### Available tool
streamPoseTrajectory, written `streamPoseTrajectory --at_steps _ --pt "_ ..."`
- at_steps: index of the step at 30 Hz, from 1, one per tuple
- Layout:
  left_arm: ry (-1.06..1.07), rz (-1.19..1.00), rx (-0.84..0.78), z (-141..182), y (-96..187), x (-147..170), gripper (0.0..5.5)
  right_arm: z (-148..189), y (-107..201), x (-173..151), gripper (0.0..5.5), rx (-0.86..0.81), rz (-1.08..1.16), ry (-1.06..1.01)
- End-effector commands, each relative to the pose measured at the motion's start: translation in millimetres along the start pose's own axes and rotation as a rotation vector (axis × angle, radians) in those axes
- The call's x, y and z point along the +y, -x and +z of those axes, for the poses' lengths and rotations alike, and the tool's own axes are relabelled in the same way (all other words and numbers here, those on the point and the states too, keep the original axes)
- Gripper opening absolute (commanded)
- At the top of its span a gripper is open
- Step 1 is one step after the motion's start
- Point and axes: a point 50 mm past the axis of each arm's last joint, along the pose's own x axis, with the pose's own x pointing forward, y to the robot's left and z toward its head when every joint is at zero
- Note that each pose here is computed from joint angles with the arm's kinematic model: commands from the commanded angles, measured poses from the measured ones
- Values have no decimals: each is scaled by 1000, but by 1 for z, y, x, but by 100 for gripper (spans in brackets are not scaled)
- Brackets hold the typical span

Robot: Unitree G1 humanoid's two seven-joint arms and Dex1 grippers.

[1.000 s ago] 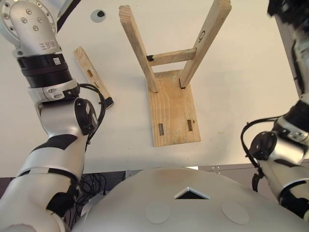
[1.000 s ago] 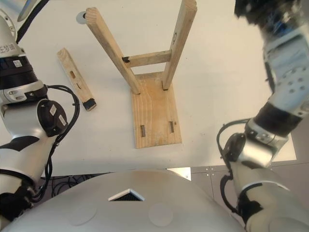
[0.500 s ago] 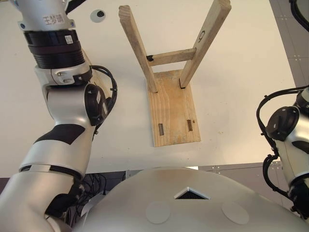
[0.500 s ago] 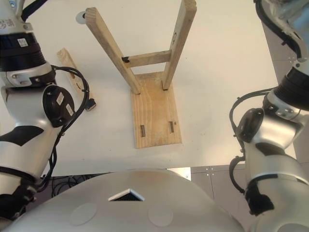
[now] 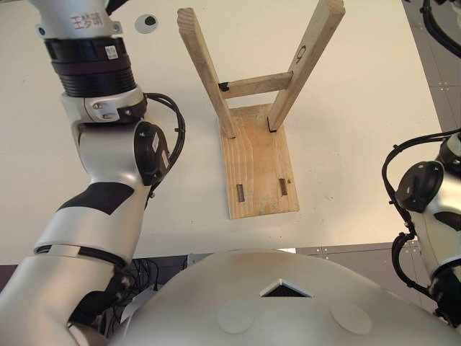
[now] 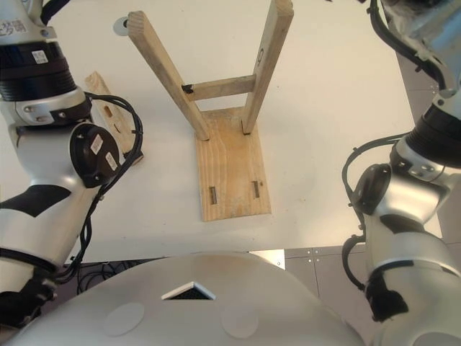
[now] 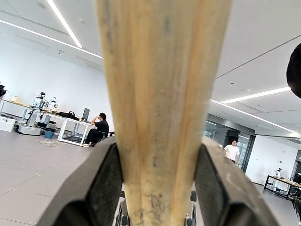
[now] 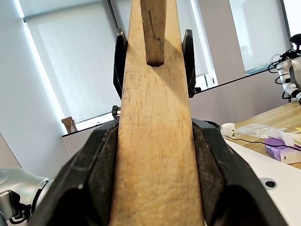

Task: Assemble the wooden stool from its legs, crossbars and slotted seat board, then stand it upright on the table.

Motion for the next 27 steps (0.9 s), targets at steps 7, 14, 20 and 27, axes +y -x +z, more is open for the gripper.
streamPoseTrajectory --at_steps 7,14,20,27 --pt "-108 -24 -30 11 9 -24 201 8 39 6 325 -17 -80 -32" --pt "-221 127 124 6 67 -56 201 26 121 7 367 -178 -295 -54" --pt "-170 338 302 -58 127 -76 201 11 145 2 367 -178 -421 -82" --pt "-101 471 322 -138 161 -88 201 5 140 -19 367 -119 -448 -169"
